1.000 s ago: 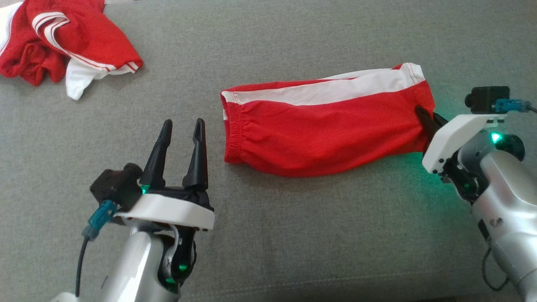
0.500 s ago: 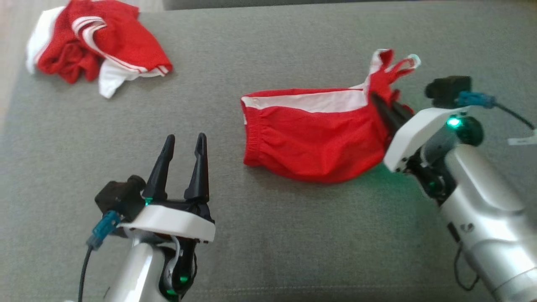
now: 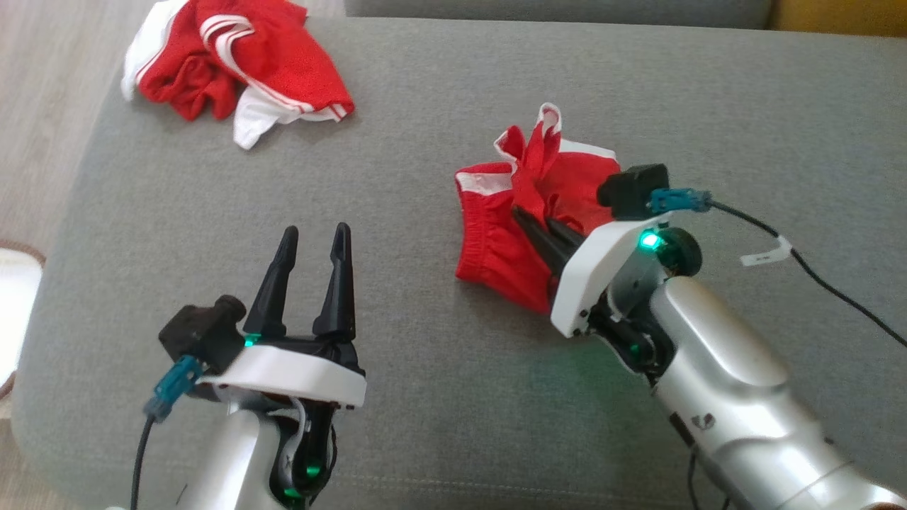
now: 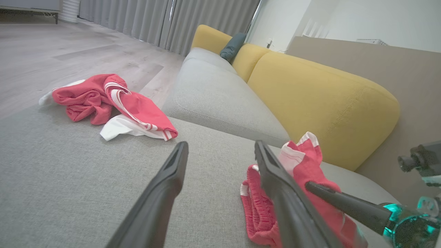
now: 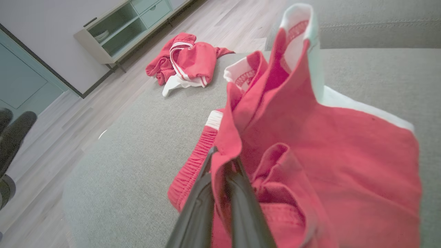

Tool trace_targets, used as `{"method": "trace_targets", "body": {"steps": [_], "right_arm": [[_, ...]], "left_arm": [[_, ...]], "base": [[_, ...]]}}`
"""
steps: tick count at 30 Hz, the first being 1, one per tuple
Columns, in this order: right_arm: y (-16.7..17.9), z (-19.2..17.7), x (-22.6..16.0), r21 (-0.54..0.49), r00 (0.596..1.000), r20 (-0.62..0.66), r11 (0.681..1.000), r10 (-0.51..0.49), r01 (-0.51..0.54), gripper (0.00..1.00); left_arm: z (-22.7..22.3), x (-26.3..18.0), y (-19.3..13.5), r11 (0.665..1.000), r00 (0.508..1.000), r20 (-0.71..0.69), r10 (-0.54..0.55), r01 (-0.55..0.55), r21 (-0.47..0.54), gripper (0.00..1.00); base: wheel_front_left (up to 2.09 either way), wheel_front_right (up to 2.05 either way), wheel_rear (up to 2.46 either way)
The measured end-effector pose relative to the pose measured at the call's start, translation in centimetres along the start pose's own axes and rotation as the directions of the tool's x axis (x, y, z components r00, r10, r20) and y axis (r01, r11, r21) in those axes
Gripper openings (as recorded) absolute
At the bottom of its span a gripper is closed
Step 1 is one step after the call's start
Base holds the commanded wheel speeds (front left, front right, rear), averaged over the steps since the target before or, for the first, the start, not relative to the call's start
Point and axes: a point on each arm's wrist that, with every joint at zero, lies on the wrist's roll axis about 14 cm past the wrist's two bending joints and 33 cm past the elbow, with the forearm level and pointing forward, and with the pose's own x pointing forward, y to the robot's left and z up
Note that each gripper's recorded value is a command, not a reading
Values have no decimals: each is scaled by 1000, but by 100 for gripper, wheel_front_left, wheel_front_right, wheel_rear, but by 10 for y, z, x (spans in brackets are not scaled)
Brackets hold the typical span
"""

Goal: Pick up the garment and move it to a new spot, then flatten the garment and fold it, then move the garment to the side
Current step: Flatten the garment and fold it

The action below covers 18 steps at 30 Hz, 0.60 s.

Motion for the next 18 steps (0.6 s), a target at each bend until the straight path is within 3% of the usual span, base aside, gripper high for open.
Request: {"method": "trace_targets", "body": {"steps": [10, 11, 12, 13, 14, 18], "right_arm": [[14, -33, 15, 1, 994, -101, 1000, 28, -29, 2], [18, -34, 15, 2, 995, -97, 999, 37, -37, 20], [21, -33, 15, 6, 995, -93, 999, 44, -44, 47], [23, -33, 15, 6, 995, -87, 999, 52, -52, 87], [25, -32, 15, 7, 995, -81, 998, 58, -57, 100], [33, -23, 12, 7, 996, -38, 997, 80, -79, 100]], "left_arm": [[1, -4, 11, 999, 999, -1, 40, -40, -6, 100], [1, -4, 10, 999, 999, -1, 40, -40, -6, 100], [1, -4, 10, 999, 999, 0, 39, -39, -6, 100], [1, -3, 10, 999, 999, 0, 37, -37, -6, 100], [1, -3, 9, 999, 999, 1, 34, -34, -7, 100], [1, -1, 5, 1000, 1000, 2, 26, -26, -8, 100]], "base": [[0, 0, 0], [0, 0, 0], [0, 0, 0], [0, 0, 0], [0, 0, 0], [0, 0, 0]]}}
